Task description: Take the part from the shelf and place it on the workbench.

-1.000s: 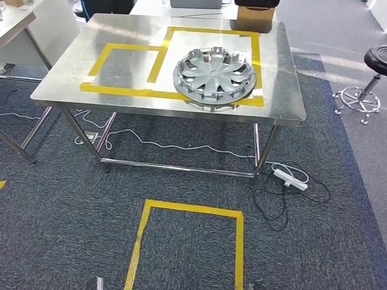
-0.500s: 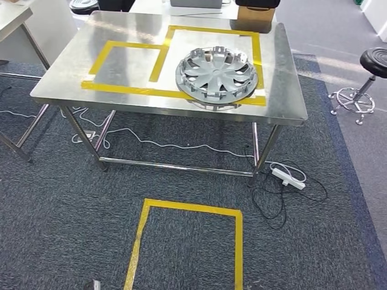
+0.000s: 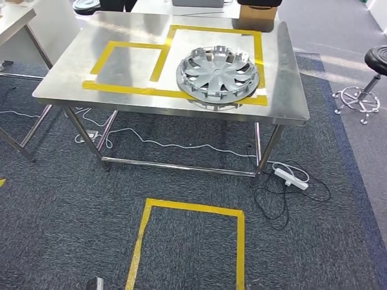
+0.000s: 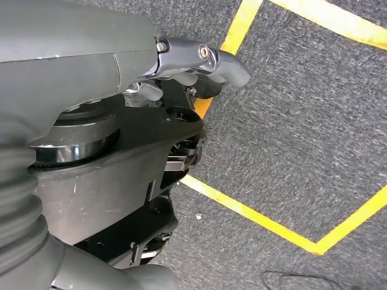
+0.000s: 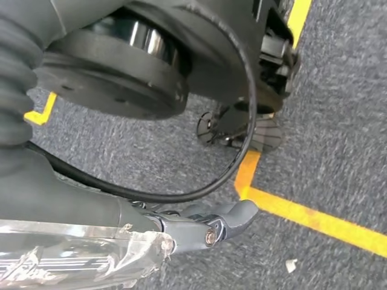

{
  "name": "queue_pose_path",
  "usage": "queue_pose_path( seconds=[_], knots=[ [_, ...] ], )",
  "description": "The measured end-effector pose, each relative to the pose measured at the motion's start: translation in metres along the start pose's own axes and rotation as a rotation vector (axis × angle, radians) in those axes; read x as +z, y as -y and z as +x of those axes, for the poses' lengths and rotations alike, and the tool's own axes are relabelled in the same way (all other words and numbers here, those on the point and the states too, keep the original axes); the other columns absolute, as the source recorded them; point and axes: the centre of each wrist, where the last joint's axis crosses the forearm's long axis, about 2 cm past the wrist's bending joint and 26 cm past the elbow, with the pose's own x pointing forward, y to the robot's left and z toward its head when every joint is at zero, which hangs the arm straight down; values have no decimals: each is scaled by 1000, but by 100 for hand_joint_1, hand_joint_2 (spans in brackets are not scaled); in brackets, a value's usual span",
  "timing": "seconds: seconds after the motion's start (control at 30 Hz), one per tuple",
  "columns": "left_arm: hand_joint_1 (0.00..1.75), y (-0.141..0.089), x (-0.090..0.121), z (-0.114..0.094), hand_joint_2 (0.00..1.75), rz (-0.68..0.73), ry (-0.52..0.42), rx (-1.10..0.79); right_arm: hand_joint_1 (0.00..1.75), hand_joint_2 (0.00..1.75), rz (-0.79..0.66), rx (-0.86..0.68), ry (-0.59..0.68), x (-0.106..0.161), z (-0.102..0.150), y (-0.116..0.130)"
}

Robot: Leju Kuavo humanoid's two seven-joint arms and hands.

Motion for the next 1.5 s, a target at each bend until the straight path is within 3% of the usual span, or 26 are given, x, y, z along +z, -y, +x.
queue_pose_path(
  seconds=[1.27,1.4,1.5],
  knots=[
    [0,1,-1,1,175,2,1,-15,0,175,7,55,10,0,1,1],
    [0,1,-1,1,175,2,1,-13,0,0,20,56,60,0,0,1],
    [0,1,-1,1,175,3,1,-11,0,131,42,53,134,0,0,2]
  ],
)
